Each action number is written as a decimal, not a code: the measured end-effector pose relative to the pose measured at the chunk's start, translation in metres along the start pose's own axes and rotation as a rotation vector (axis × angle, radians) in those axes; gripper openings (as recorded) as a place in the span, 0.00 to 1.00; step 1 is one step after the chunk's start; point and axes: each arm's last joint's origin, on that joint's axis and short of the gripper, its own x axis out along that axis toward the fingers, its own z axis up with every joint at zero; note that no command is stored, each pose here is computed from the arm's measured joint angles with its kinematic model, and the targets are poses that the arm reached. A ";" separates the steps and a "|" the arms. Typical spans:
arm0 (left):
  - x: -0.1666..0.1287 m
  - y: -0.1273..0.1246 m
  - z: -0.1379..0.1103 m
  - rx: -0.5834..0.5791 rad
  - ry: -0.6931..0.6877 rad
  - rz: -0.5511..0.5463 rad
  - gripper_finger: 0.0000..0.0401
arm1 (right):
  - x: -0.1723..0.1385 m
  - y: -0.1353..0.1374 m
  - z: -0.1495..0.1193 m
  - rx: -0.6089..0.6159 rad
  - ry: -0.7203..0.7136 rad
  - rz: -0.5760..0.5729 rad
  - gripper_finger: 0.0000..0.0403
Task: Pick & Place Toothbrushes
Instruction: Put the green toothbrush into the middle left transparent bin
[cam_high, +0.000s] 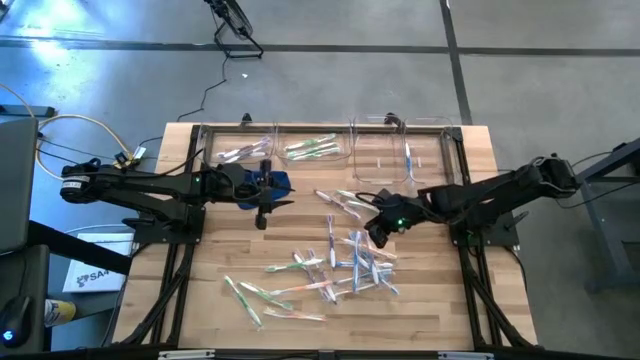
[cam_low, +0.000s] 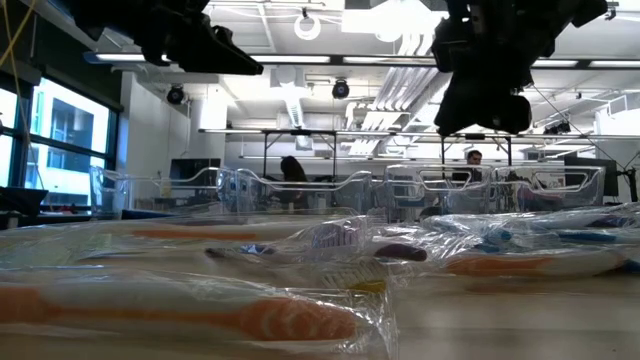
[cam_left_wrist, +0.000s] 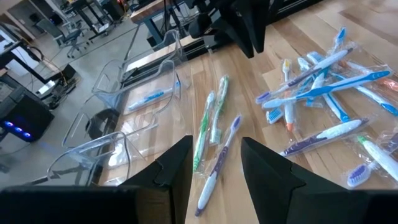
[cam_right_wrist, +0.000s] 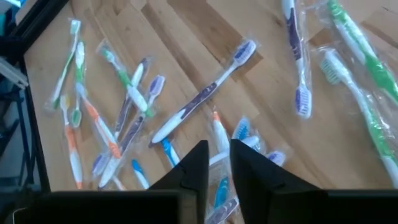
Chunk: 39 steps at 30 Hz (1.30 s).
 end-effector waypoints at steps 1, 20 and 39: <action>0.000 0.000 0.000 0.000 0.003 -0.001 0.33 | 0.000 0.000 0.000 0.011 -0.006 -0.004 0.20; -0.001 -0.005 -0.007 -0.044 0.061 -0.096 0.33 | 0.000 0.000 0.001 -0.007 -0.027 -0.016 0.32; -0.001 -0.008 -0.006 -0.193 0.037 -0.182 0.33 | -0.001 0.006 0.012 -0.063 -0.211 -0.024 0.31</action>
